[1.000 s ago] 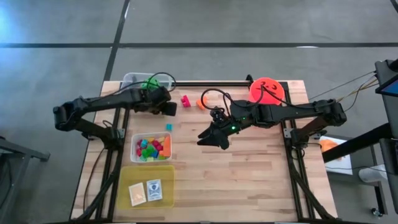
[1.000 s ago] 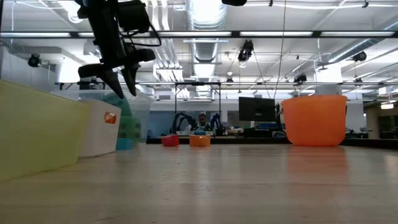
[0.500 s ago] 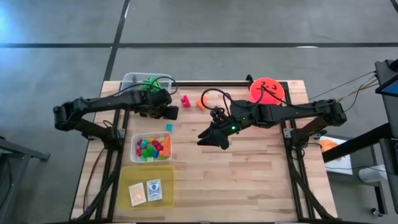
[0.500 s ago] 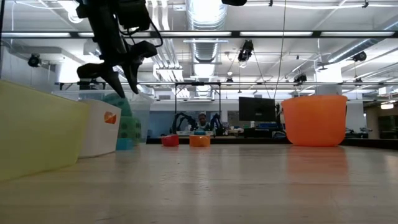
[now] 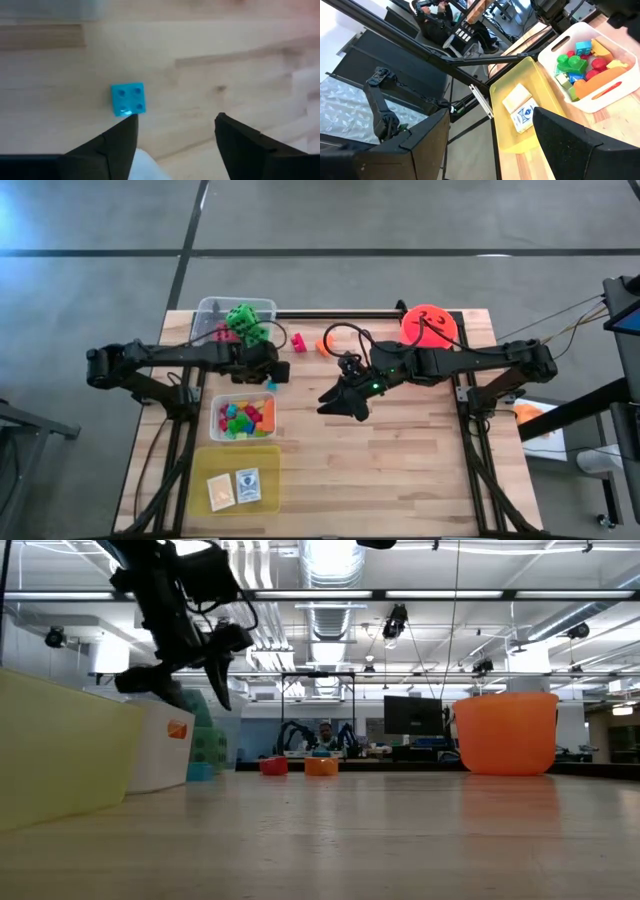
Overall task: Pick & Place Toys
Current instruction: Put the blue game piece into the white bin
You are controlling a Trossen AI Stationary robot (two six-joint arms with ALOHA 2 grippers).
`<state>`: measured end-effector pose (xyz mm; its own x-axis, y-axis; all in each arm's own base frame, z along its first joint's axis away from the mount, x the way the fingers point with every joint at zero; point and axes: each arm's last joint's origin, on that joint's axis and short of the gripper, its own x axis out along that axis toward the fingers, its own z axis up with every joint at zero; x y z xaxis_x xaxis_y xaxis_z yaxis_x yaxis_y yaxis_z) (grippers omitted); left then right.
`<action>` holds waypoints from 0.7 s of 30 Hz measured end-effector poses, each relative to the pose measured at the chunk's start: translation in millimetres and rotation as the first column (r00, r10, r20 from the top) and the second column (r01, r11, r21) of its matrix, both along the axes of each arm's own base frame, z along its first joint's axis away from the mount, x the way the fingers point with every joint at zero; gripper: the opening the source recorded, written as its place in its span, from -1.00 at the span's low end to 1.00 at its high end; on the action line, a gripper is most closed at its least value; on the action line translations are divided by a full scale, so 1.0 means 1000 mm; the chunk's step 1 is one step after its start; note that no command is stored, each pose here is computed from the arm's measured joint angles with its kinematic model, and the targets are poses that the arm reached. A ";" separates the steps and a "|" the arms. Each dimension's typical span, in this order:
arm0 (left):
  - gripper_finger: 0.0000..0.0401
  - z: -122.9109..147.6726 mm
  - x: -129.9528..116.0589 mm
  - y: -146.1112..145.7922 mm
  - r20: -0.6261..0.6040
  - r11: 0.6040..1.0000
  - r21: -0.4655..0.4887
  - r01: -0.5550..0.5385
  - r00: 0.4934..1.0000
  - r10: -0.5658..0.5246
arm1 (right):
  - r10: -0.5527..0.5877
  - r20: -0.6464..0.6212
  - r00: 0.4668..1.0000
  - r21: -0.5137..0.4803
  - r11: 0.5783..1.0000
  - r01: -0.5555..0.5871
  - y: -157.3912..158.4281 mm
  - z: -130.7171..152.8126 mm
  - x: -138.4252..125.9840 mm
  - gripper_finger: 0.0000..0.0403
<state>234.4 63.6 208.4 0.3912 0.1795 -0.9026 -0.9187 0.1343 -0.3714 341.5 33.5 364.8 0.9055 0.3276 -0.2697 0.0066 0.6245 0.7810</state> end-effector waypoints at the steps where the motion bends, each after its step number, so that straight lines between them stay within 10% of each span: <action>1: 0.27 -0.003 -0.001 0.000 -0.001 1.000 -0.003 -0.010 1.000 0.010 | 0.000 0.000 1.000 0.000 1.000 0.000 0.000 0.000 0.000 0.40; 21: 0.33 -0.039 -0.006 -0.002 -0.060 1.000 0.011 -0.009 0.998 0.009 | 0.003 0.002 1.000 -0.007 1.000 -0.003 0.000 0.000 0.000 0.40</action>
